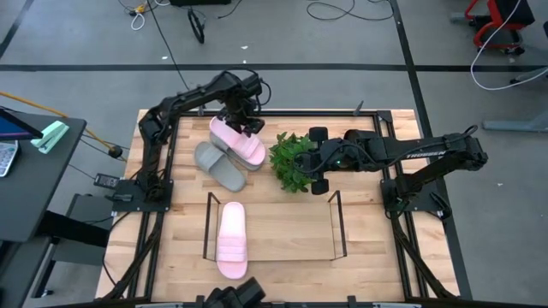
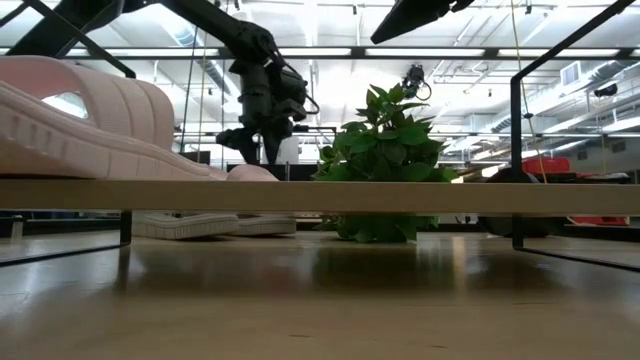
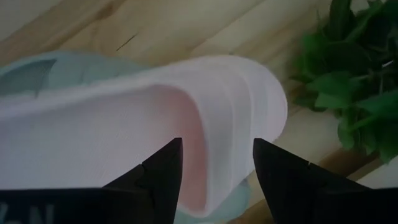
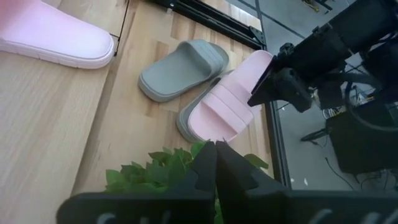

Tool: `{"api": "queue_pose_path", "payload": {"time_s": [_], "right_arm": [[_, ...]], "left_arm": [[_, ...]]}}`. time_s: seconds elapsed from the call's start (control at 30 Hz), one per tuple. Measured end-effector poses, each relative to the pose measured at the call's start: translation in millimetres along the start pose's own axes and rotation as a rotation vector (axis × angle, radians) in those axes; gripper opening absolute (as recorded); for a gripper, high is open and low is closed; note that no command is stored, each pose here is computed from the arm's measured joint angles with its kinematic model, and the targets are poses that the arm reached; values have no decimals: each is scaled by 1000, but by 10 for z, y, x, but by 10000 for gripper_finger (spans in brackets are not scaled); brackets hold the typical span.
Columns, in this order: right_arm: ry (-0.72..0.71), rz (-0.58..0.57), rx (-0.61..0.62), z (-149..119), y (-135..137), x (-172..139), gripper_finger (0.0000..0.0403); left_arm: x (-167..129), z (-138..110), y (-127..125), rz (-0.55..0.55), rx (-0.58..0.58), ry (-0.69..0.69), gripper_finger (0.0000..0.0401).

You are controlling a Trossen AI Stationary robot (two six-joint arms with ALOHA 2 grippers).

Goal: Pick and place slides into the shelf
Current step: Put the pink slipper on the shelf

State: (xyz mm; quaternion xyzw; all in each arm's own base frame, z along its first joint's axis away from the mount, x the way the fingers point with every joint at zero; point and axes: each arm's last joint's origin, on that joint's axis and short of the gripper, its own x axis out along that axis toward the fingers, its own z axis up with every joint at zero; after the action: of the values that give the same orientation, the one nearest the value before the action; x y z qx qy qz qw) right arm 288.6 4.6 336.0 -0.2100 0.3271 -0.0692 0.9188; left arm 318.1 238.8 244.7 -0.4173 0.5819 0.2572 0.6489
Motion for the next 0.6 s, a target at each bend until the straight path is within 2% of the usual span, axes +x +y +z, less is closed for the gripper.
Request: {"api": "queue_pose_path", "payload": {"time_s": [0.33, 0.47, 0.6], "right_arm": [[0, 0, 1, 0, 0, 0, 7], [0, 0, 1, 0, 0, 0, 8], [0, 0, 1, 0, 0, 0, 7]], "left_arm": [[166, 21, -95, -10, 47, 31, 198], [164, 14, -114, -10, 80, 28, 164], [162, 17, -106, -9, 101, 28, 96]]}}
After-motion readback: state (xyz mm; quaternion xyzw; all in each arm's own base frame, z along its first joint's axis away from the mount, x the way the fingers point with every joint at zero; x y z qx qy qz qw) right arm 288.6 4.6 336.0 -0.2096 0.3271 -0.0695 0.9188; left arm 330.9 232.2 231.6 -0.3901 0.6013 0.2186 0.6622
